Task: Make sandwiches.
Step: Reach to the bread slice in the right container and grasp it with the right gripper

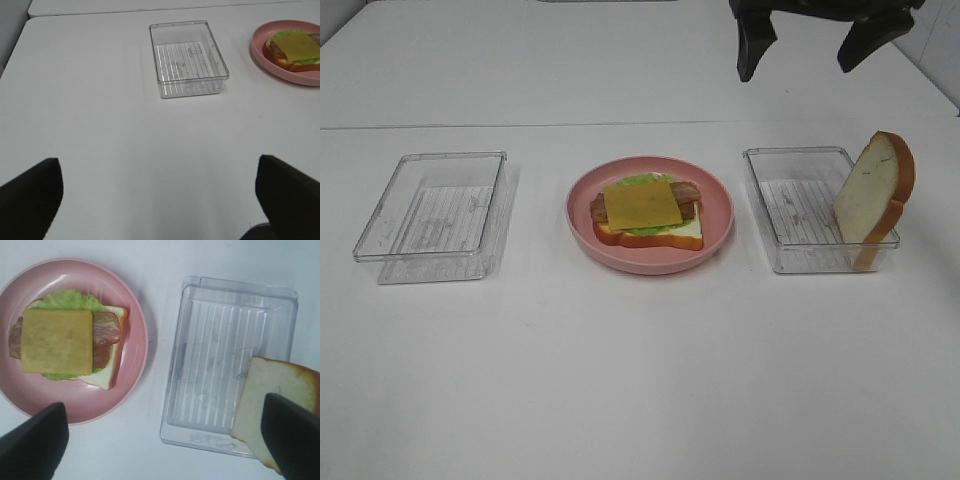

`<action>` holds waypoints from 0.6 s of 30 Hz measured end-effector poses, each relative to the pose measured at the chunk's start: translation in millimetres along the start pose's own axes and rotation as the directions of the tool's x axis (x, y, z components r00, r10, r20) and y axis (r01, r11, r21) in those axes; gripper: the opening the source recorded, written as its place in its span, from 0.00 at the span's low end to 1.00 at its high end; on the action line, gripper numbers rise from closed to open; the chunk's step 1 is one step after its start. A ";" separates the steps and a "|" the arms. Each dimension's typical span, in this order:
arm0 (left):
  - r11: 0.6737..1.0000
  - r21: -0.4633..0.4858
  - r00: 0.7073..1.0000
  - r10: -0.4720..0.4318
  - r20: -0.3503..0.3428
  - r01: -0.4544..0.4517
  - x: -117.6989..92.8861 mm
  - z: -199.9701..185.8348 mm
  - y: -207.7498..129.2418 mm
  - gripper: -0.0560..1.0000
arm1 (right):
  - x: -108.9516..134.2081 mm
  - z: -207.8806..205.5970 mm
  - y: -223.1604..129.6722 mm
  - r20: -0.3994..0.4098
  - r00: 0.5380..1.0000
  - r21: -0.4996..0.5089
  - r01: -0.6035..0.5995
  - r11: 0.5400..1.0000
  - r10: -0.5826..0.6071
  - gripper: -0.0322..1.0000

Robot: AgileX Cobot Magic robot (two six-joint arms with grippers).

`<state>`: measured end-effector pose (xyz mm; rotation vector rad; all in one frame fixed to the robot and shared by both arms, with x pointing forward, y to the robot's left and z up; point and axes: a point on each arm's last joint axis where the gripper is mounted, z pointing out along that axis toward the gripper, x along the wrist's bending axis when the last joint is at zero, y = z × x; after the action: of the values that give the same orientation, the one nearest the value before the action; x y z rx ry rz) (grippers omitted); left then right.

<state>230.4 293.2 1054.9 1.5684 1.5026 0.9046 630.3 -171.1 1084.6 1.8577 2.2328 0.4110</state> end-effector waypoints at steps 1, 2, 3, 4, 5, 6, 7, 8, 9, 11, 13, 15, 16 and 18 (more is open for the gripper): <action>1.000 0.000 1.000 0.000 0.000 0.000 0.0 0.0 0.0 0.99 | -1.9 -6.2 0.5 0.018 1.000 -0.015 0.008 1.000 -0.008 0.98; 1.000 0.000 1.000 0.000 0.000 0.000 0.0 0.0 0.0 0.99 | -4.0 -7.5 0.7 0.028 1.000 -0.019 0.008 1.000 -0.008 0.98; 1.000 0.000 1.000 0.000 0.000 0.000 0.0 0.0 0.0 0.99 | -4.0 -7.5 0.7 0.028 1.000 -0.019 0.008 1.000 -0.008 0.98; 1.000 0.000 1.000 0.000 0.000 0.000 0.0 0.0 0.0 0.99 | -10.1 -8.3 1.0 0.040 0.999 -0.018 -0.001 1.000 0.002 0.98; 1.000 0.000 1.000 0.000 0.000 0.000 0.0 0.0 0.0 0.99 | -18.6 -8.2 1.8 0.047 0.999 -0.019 -0.021 1.000 0.021 0.98; 1.000 0.000 1.000 0.000 0.000 0.000 0.0 0.0 0.0 0.99 | -18.6 -8.2 1.8 0.047 0.999 -0.019 -0.021 1.000 0.021 0.98; 1.000 0.000 1.000 0.000 0.000 0.000 0.0 0.0 0.0 0.99 | -23.1 -8.1 2.1 0.051 0.998 -0.018 -0.031 0.999 0.032 0.98; 1.000 0.000 1.000 0.000 0.000 0.000 0.0 0.0 0.0 0.99 | -23.1 -8.1 2.1 0.051 0.998 -0.018 -0.031 0.999 0.032 0.98; 1.000 0.000 1.000 0.000 0.000 0.000 0.0 0.0 0.0 0.99 | -38.2 -9.4 2.8 0.063 0.996 -0.021 -0.066 0.998 0.067 0.98; 1.000 0.000 1.000 0.000 0.000 0.000 0.0 0.0 0.0 0.99 | -55.2 -11.4 2.9 0.063 0.991 -0.026 -0.113 0.993 0.114 0.98; 1.000 0.000 1.000 0.000 0.000 0.000 0.0 0.0 0.0 0.99 | -79.8 -14.3 2.1 0.053 0.981 -0.031 -0.187 0.982 0.189 0.98; 1.000 0.000 1.000 0.000 0.000 0.000 0.0 0.0 0.0 0.99 | -86.8 -14.6 1.6 0.051 0.977 -0.032 -0.208 0.978 0.209 0.98; 1.000 0.000 1.000 0.000 0.000 0.000 0.0 0.0 0.0 0.99 | -86.8 -14.6 1.6 0.051 0.977 -0.032 -0.208 0.978 0.209 0.98; 1.000 0.000 1.000 0.000 0.000 0.000 0.0 0.0 0.0 0.99 | -110.9 -14.1 -1.5 0.041 0.959 -0.026 -0.279 0.960 0.280 0.98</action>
<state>230.4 293.2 1054.9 1.5684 1.5026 0.9046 644.7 -281.4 1095.3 2.1576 1.9340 0.4303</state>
